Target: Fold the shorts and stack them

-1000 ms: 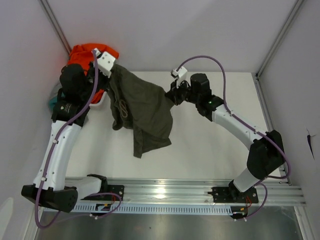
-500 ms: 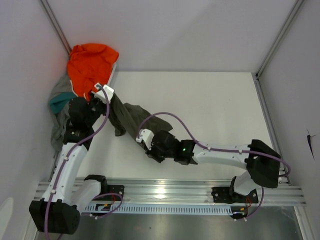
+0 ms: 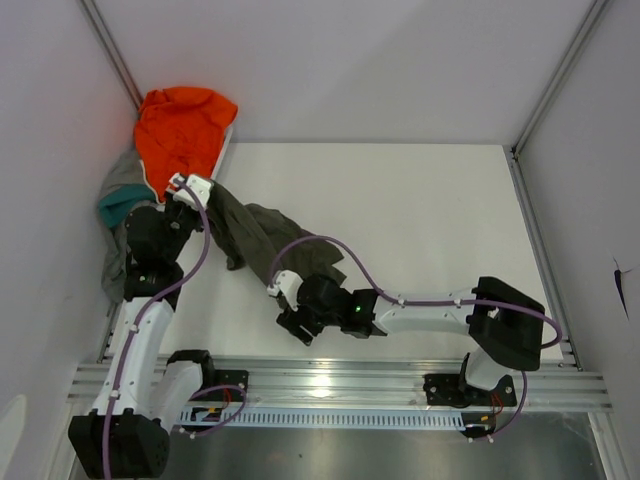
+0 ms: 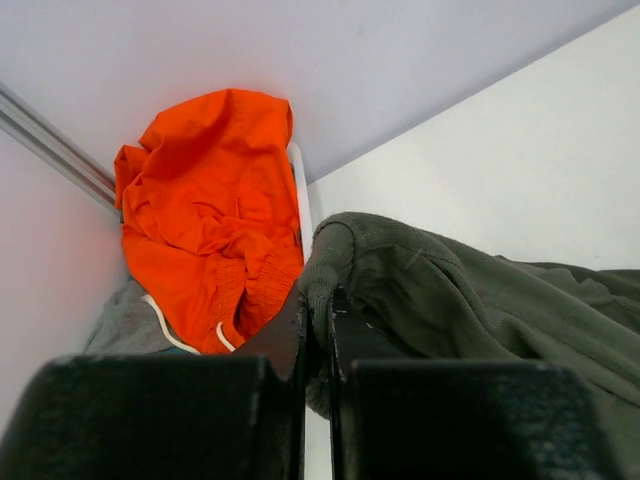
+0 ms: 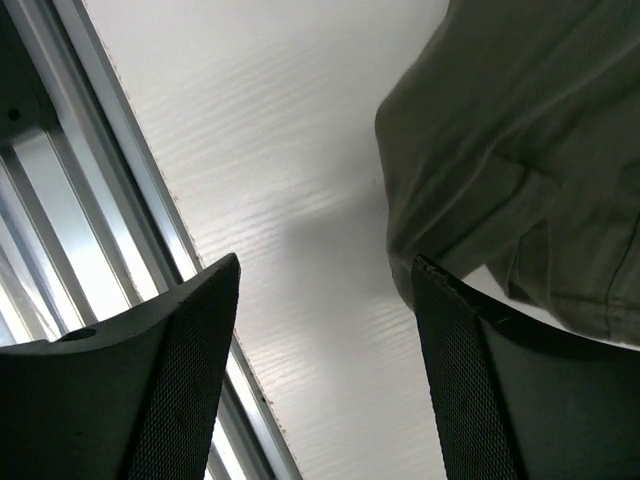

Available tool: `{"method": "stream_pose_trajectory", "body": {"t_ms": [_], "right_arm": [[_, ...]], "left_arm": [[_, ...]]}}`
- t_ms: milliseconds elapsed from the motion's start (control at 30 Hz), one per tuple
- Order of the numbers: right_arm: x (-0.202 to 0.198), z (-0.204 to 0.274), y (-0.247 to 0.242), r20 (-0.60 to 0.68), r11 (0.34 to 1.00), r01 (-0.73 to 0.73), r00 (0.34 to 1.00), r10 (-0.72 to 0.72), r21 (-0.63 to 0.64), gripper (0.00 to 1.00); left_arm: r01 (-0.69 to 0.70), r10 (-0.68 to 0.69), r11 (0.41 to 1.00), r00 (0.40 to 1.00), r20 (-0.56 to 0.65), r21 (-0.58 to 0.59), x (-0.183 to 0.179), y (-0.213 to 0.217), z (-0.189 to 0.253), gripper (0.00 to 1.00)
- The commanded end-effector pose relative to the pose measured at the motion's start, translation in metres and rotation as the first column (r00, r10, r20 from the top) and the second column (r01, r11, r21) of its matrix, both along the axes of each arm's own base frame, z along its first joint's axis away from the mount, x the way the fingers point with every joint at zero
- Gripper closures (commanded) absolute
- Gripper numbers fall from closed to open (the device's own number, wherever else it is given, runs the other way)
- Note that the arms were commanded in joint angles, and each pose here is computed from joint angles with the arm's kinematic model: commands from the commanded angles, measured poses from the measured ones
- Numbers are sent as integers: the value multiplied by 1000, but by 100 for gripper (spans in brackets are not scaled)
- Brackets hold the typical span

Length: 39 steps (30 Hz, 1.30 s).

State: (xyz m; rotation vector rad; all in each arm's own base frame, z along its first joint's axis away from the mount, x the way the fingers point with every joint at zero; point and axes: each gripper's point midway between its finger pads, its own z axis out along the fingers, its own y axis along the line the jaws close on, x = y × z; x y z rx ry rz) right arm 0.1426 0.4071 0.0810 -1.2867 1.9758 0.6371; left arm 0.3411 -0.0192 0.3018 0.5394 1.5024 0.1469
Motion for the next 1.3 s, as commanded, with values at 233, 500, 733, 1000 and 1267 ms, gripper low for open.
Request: {"method": "stream_pose_trajectory", "body": {"t_ms": [233,500,733,1000,1267], "right_arm": [[17,-16,-23,106,1000,-18,994,20,-20,28],[31,-19,-19,138,1000,17,990,-16,-7,34],[28,-24,-6,137,1000,-11,991,11,-4,37],[33,-38,-2,150,999,14,989,-9,-30,42],[37,-42,8,181,999,32,983,-28,-23,62]], "left_arm": [[-12,14,1000,994,112,-23,0,11,34,100],[-2,5,1000,994,107,-27,1,10,32,99],[2,0,1000,994,110,-24,1,10,33,99],[7,-4,1000,994,110,-28,1,10,36,100],[21,-18,999,995,99,-33,2,7,34,99]]}}
